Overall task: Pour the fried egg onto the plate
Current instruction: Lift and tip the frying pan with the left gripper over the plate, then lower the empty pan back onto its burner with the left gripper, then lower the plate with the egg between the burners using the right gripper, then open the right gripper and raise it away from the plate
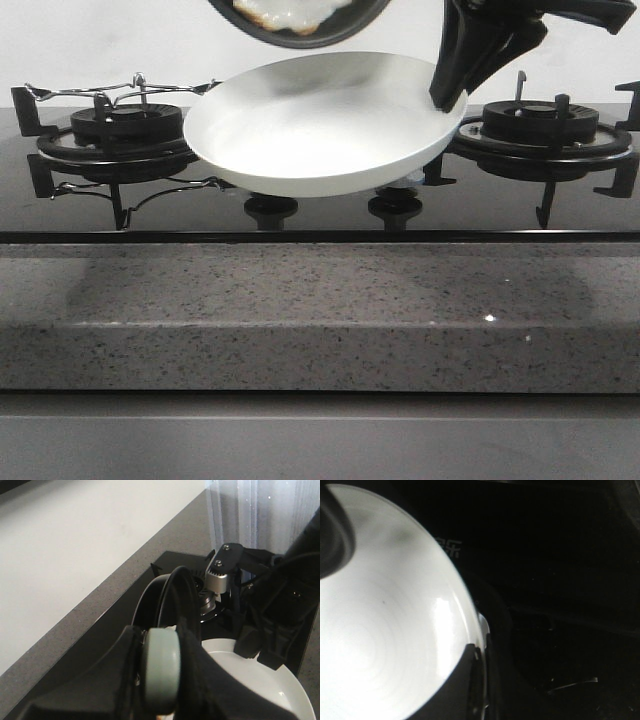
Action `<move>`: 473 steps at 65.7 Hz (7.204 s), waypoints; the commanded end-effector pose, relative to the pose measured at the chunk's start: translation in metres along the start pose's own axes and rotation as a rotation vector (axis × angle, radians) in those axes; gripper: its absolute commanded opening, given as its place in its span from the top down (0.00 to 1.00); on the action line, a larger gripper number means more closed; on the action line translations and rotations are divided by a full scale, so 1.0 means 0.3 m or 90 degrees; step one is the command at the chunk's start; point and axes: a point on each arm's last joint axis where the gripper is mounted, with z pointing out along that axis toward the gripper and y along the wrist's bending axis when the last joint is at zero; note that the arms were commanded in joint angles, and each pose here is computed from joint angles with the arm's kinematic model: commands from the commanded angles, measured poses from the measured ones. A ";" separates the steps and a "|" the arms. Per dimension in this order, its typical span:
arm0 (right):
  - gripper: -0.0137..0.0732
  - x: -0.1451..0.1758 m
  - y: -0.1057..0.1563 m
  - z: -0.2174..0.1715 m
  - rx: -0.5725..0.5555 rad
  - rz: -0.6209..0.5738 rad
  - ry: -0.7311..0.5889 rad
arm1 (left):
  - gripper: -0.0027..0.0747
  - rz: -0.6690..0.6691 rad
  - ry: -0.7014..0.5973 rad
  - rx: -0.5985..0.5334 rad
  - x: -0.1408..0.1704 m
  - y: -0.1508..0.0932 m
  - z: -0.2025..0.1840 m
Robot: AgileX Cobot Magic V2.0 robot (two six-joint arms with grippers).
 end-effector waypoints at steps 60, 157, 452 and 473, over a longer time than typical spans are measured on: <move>0.96 -0.033 0.017 -0.073 -0.023 -0.005 -0.071 | 0.99 -0.199 -0.073 -0.162 -0.020 0.145 -0.107; 0.96 -0.033 0.017 -0.073 -0.023 -0.005 -0.071 | 0.40 -0.978 -0.127 -0.114 0.716 0.646 -0.149; 0.53 -0.380 -0.079 -0.175 -0.068 0.063 -0.106 | 0.32 -0.389 0.227 -0.412 0.349 -0.300 -0.544; 0.53 -0.136 0.038 -0.461 -0.038 -0.081 -0.154 | 0.32 -0.389 0.227 -0.412 0.349 -0.300 -0.544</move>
